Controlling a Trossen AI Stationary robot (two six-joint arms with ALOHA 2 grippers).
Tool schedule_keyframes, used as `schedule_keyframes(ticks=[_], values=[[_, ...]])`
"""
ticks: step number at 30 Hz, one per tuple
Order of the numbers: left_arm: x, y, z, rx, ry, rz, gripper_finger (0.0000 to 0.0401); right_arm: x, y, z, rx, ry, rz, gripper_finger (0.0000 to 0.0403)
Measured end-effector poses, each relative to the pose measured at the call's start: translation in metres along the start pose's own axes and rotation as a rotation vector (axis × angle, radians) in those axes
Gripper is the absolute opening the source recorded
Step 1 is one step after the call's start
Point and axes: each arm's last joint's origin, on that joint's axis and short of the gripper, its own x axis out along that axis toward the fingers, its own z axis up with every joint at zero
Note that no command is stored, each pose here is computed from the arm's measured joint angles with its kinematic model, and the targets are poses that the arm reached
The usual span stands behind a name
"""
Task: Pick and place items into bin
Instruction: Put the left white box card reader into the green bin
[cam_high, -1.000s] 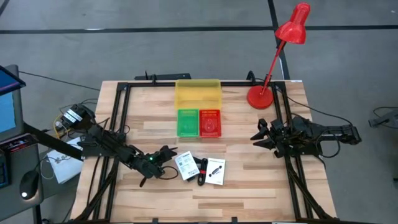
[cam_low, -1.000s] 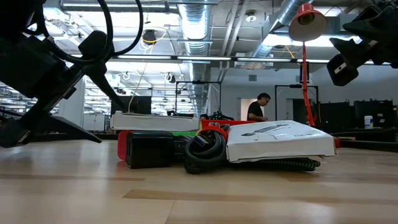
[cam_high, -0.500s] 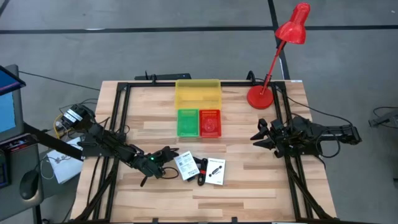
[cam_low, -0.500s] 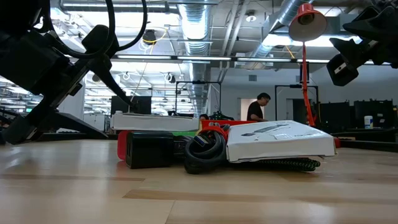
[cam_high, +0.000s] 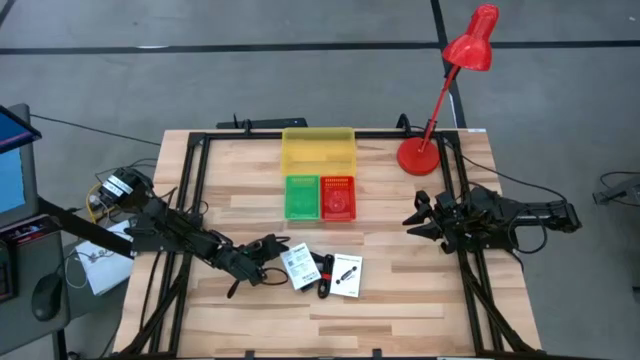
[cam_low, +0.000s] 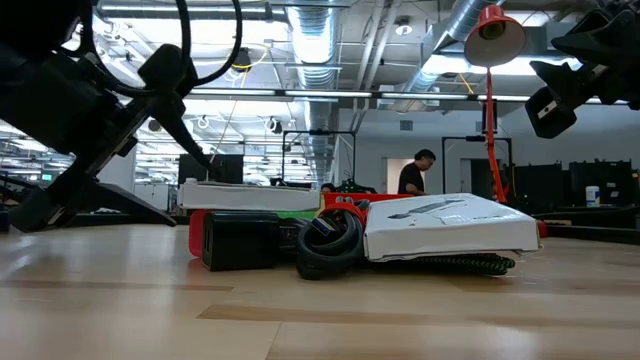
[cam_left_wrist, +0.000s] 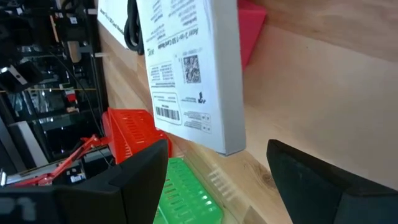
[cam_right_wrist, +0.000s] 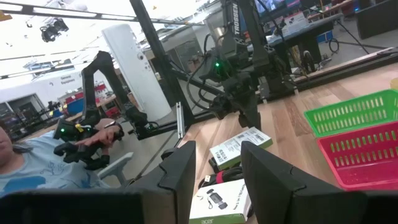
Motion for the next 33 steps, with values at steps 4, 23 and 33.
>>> schedule_keyframes(ticks=[4, 23, 33], values=[[0.0012, 0.0021, -0.0009, -0.012, 0.000, 0.011, 0.0267, 0.0000, 0.0000, 0.0000, 0.000, 0.000, 0.000, 0.0123], [0.0022, 0.0036, -0.0003, 0.023, -0.045, 0.003, 0.0267, 0.0000, 0.0000, 0.0000, 0.000, 0.000, 0.000, 0.0123], [0.0056, 0.0056, -0.0043, 0.023, -0.059, -0.011, 0.0267, 0.0000, 0.0000, 0.0000, 0.000, 0.000, 0.000, 0.0123]])
